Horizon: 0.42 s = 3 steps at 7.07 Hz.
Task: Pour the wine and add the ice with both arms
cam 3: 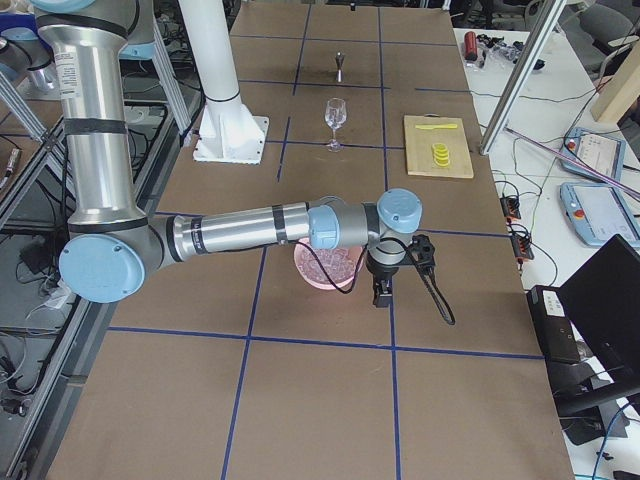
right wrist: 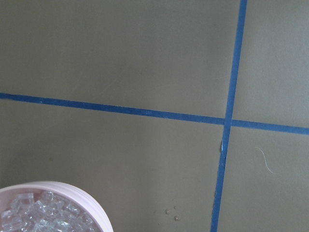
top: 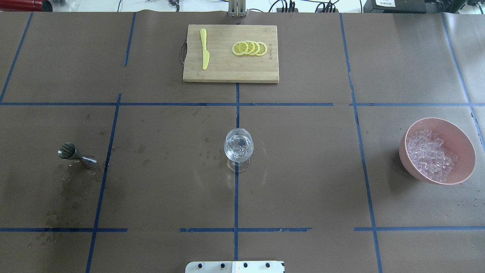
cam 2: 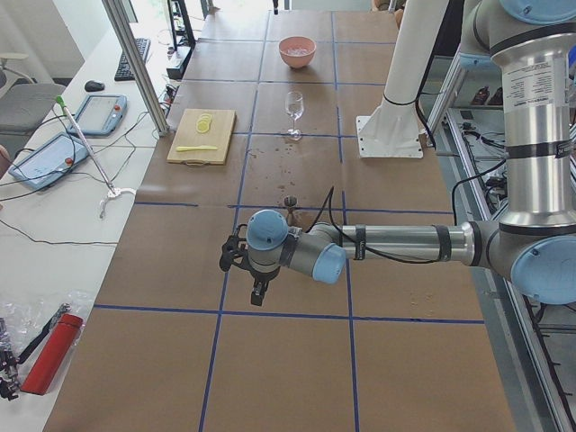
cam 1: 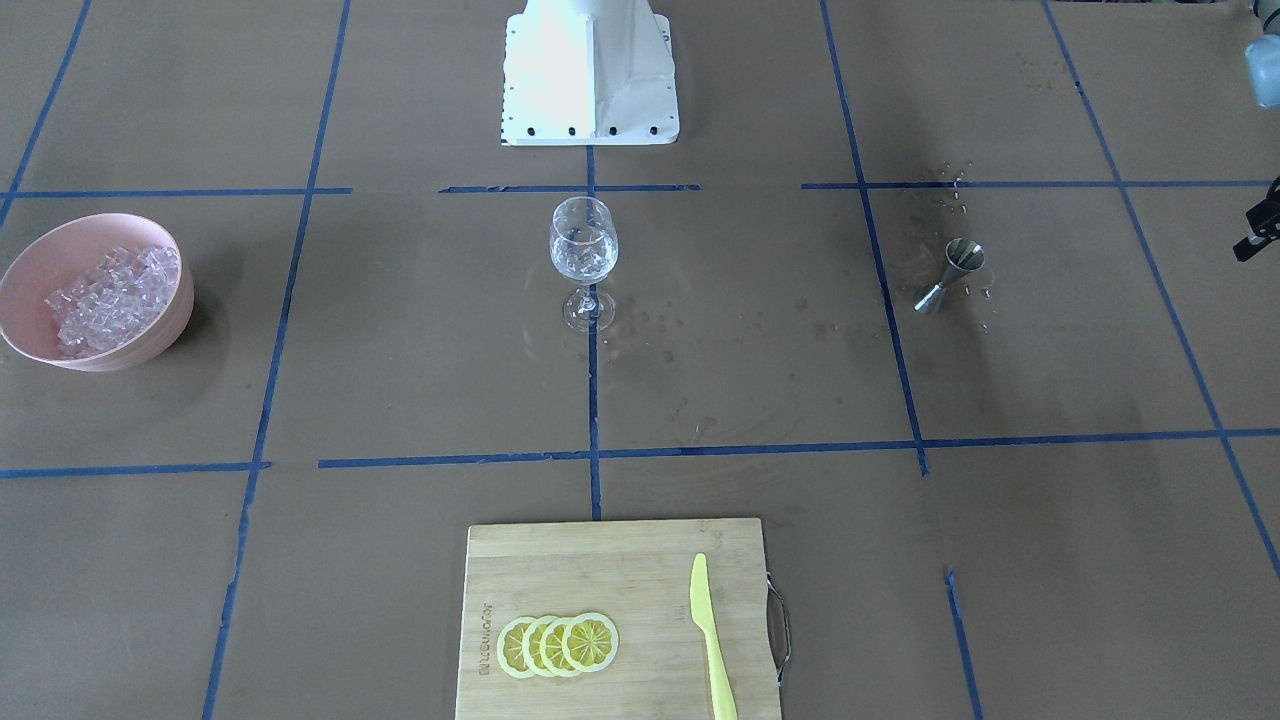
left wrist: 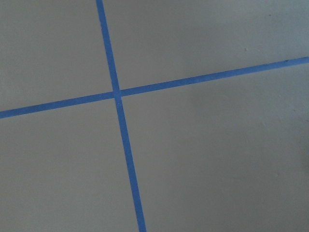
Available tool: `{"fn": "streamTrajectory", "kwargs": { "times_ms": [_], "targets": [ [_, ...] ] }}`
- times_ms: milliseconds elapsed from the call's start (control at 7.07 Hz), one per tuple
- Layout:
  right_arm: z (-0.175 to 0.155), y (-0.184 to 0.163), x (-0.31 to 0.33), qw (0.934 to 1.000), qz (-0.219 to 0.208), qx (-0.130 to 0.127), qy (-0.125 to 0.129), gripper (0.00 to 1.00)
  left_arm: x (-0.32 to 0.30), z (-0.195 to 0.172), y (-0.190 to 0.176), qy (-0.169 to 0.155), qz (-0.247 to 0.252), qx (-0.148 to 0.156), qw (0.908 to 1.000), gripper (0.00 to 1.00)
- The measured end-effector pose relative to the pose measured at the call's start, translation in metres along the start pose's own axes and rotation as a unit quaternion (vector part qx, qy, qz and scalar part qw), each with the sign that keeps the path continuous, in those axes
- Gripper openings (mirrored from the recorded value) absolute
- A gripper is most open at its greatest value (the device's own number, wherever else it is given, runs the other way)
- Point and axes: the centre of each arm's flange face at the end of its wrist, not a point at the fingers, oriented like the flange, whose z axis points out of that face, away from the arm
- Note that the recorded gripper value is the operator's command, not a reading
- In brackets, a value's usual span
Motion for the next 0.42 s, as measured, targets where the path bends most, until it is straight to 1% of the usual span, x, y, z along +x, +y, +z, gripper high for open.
{"fn": "streamTrajectory", "kwargs": {
  "times_ms": [141, 283, 424],
  "targets": [
    [0.001, 0.000, 0.001, 1.0000, 0.001, -0.001, 0.000, 1.00, -0.005, -0.004, -0.007, -0.004, -0.005, -0.013, 0.9999, 1.00],
    [0.003, 0.001, 0.003, 1.0000, 0.003, -0.003, 0.000, 1.00, -0.011, -0.016, -0.021, -0.007, -0.011, -0.024, 0.9996, 1.00],
    [0.005, 0.001, 0.005, 1.0000, 0.005, -0.006, 0.000, 1.00, -0.019, -0.029, -0.028, -0.010, -0.008, -0.028, 0.9995, 1.00]
  ]
}}
